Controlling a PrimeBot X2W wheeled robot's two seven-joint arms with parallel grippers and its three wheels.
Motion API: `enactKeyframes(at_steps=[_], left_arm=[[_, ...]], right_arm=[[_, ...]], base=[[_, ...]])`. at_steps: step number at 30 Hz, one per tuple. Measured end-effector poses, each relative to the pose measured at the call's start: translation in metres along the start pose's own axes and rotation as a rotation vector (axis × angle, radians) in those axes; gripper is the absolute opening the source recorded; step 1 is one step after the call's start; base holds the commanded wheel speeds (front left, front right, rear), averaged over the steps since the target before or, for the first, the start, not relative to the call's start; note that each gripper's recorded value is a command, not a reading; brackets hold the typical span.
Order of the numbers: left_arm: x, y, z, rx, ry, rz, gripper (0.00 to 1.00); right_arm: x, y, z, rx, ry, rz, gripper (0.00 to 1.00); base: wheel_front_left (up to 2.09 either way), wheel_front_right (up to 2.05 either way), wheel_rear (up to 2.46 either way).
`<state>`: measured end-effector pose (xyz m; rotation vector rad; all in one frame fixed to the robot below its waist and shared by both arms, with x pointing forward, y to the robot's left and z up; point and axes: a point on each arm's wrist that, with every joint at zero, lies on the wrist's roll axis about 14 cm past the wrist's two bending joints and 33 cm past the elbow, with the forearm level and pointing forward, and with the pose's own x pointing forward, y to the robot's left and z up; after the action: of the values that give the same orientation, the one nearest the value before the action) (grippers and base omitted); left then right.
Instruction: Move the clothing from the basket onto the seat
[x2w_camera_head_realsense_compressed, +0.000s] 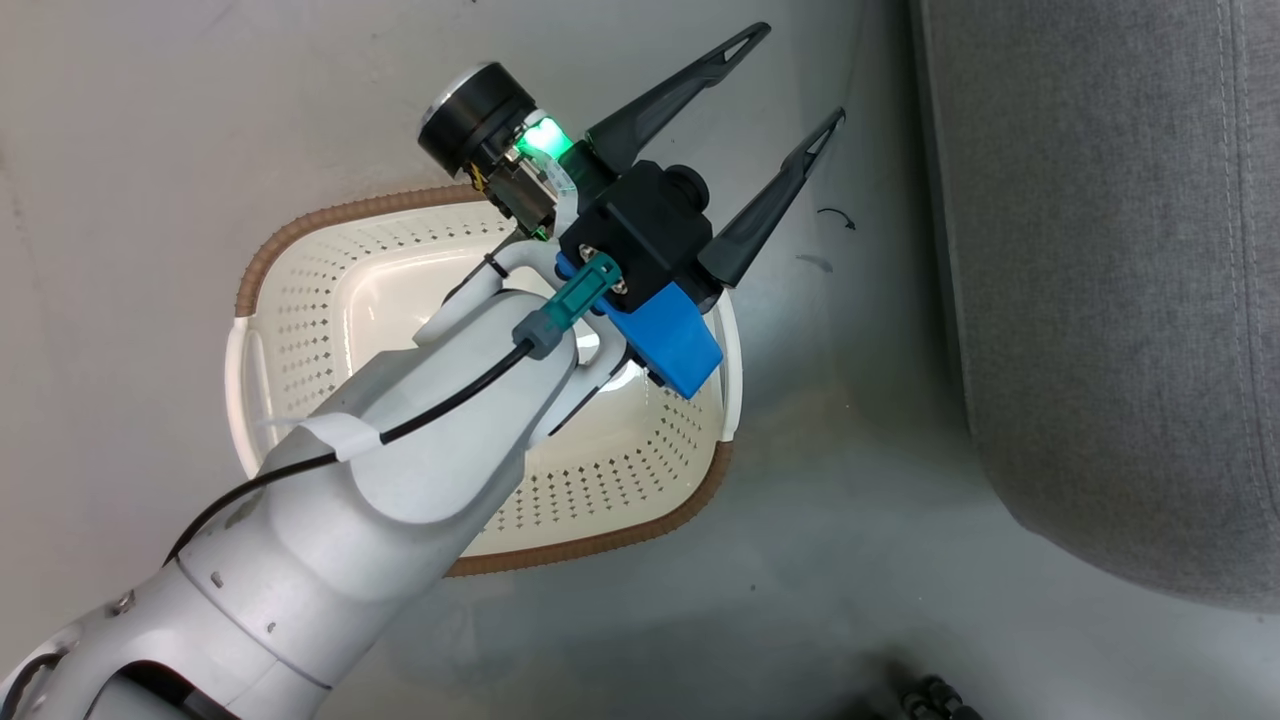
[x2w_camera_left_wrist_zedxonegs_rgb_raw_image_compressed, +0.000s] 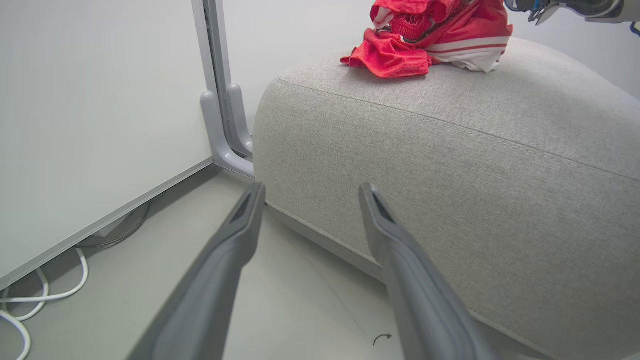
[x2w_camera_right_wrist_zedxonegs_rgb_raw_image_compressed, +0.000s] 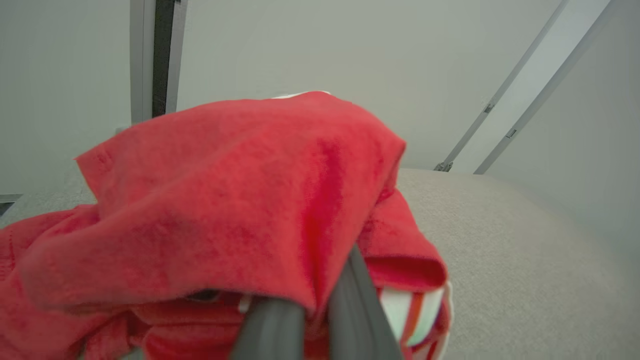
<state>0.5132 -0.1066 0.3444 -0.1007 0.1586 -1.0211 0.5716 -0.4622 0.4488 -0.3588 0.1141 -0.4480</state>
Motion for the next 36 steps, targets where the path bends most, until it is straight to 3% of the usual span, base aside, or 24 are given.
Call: enactKeyframes(at_steps=[4, 5, 6, 7, 23, 30, 36], left_arm=[[-0.001, 0.001, 0.003, 0.006, -0.003, 0.006, 1.00], [-0.001, 0.001, 0.004, 0.007, -0.002, 0.006, 1.00], [-0.001, 0.001, 0.006, 0.010, -0.003, 0.007, 1.00], [-0.001, 0.001, 0.007, 0.014, -0.004, 0.008, 1.00], [-0.020, -0.018, 0.063, 0.063, -0.054, 0.046, 1.00], [-0.043, -0.012, 0.095, 0.070, -0.106, 0.136, 1.00], [-0.081, 0.008, 0.121, 0.063, -0.156, 0.287, 1.00]], right_arm=[[-0.002, -0.001, -0.001, 0.008, 0.010, -0.002, 0.00], [-0.003, -0.002, -0.001, 0.010, 0.010, -0.005, 0.20], [-0.005, -0.005, 0.001, 0.014, 0.008, -0.010, 0.73], [-0.007, -0.006, 0.003, 0.012, 0.004, -0.009, 1.00], [-0.085, -0.014, 0.045, 0.045, -0.109, 0.031, 1.00], [-0.113, 0.008, 0.075, 0.080, -0.191, 0.113, 1.00], [-0.138, 0.046, 0.096, 0.146, -0.245, 0.213, 1.00]], base=[[0.00, 0.00, 0.00], [0.00, 0.00, 0.00], [0.00, 0.00, 0.00], [0.00, 0.00, 0.00], [0.00, 0.00, 0.00], [0.00, 0.00, 0.00], [0.00, 0.00, 0.00]])
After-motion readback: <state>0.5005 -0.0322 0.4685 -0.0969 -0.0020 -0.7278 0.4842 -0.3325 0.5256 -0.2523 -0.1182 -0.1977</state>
